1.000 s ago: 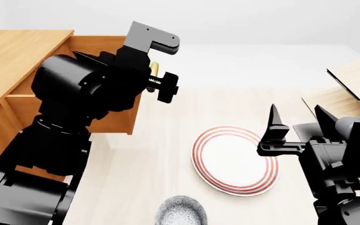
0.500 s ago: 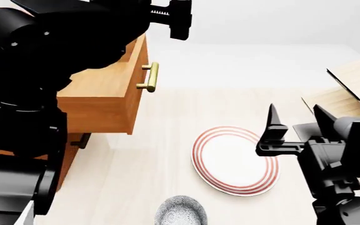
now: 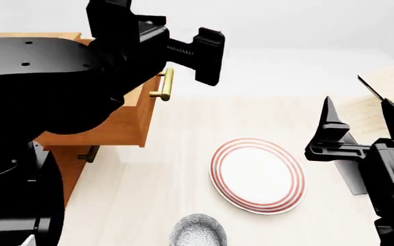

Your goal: Open the top drawer of the cabinet and put the bowl in it.

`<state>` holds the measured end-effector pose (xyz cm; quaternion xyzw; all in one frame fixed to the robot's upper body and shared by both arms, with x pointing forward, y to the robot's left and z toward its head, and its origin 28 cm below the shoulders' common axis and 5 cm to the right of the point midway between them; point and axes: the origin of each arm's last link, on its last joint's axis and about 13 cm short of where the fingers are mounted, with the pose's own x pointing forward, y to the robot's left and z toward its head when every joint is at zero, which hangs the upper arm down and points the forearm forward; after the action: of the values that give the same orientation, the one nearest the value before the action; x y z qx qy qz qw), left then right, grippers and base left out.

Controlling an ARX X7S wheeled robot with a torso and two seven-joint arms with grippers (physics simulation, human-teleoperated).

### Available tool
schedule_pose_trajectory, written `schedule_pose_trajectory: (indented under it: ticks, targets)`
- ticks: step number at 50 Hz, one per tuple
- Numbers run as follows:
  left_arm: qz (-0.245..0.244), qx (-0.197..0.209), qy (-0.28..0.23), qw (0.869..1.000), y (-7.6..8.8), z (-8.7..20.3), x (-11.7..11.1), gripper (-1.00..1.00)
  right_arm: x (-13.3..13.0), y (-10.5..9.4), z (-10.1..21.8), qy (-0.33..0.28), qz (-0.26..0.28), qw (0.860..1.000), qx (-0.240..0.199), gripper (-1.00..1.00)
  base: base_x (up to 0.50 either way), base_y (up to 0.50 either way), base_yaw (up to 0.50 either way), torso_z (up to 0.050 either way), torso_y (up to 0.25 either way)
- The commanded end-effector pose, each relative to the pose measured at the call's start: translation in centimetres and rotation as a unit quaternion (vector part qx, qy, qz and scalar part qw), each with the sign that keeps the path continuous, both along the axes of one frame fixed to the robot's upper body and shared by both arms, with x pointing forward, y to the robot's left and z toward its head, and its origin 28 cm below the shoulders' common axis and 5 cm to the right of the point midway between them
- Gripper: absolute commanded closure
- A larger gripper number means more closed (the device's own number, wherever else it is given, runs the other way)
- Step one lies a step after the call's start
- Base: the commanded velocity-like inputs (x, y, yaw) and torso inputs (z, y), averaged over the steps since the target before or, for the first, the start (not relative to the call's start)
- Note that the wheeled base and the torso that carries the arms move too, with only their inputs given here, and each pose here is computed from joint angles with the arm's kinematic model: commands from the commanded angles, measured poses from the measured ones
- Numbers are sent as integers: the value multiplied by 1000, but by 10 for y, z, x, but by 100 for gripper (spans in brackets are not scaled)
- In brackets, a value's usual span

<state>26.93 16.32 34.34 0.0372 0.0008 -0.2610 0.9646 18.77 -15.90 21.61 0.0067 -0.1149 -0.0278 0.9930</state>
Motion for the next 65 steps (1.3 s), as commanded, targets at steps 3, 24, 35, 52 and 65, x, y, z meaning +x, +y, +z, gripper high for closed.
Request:
schedule_pose_trajectory:
  ticks: [3, 24, 35, 52, 65]
  targets:
    - [-47, 25, 3, 999, 2, -39, -37, -100, -16, -3, 15, -22, -16, 1000, -10, -100, 0, 0, 0, 0, 0]
    - [-87, 61, 57, 993, 1, -104, -62, -100, -14, 1, 10, -17, -11, 1000, -14, -100, 0, 0, 0, 0, 0]
    - [-86, 70, 83, 990, 2, -123, -57, -100, -11, 2, 7, -12, -7, 1000, -14, -100, 0, 0, 0, 0, 0]
    - [-77, 79, 119, 987, 5, -144, -52, -100, -9, 3, 4, -7, -5, 1000, -12, -100, 0, 0, 0, 0, 0]
    - [-57, 95, 152, 982, 15, -161, -50, -100, -8, 3, 0, -3, -5, 1000, -10, -100, 0, 0, 0, 0, 0]
